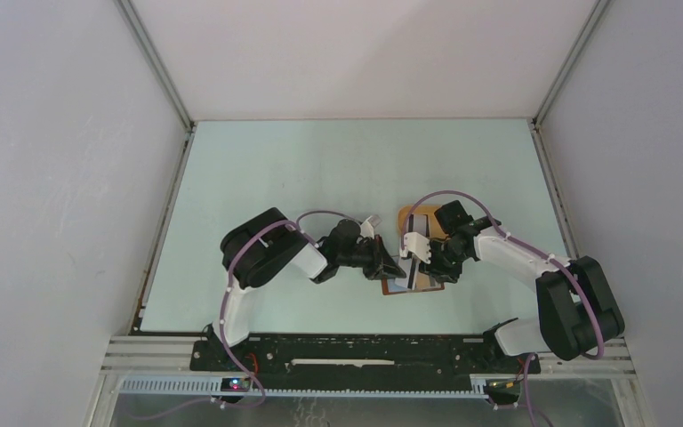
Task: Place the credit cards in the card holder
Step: Insert the credit card into the card holder.
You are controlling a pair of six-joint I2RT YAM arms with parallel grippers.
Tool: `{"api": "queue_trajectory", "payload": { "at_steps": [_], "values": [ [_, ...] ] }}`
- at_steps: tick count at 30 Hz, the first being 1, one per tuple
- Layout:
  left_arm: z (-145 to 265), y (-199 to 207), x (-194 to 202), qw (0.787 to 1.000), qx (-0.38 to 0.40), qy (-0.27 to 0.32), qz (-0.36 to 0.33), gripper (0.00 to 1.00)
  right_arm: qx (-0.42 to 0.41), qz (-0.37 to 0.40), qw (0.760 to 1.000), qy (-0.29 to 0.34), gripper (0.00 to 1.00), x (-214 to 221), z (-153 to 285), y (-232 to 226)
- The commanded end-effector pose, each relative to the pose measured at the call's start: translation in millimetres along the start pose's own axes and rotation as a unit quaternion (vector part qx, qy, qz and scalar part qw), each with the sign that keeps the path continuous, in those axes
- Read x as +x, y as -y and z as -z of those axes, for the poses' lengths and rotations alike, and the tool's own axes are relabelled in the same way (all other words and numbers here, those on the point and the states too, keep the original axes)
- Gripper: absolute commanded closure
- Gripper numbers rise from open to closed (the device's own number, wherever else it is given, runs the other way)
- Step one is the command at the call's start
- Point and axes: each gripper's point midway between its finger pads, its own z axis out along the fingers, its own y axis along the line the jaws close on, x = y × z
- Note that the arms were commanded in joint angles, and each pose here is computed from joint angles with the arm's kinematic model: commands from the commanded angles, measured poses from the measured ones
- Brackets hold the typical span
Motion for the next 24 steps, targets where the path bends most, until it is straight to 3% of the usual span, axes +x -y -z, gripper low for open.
{"api": "queue_trajectory", "payload": {
  "at_steps": [1,24],
  "values": [
    [-7.0,-2.2,-10.2,1.0,-0.006,0.027,0.003,0.95,-0.008,-0.001,1.0,0.008,0.56,-7.9,-2.6,-1.8],
    [-15.2,-0.3,-3.0,0.997,0.009,0.074,-0.003,0.94,-0.011,-0.004,1.0,0.008,0.57,-9.6,-3.2,-3.1]
  ]
}}
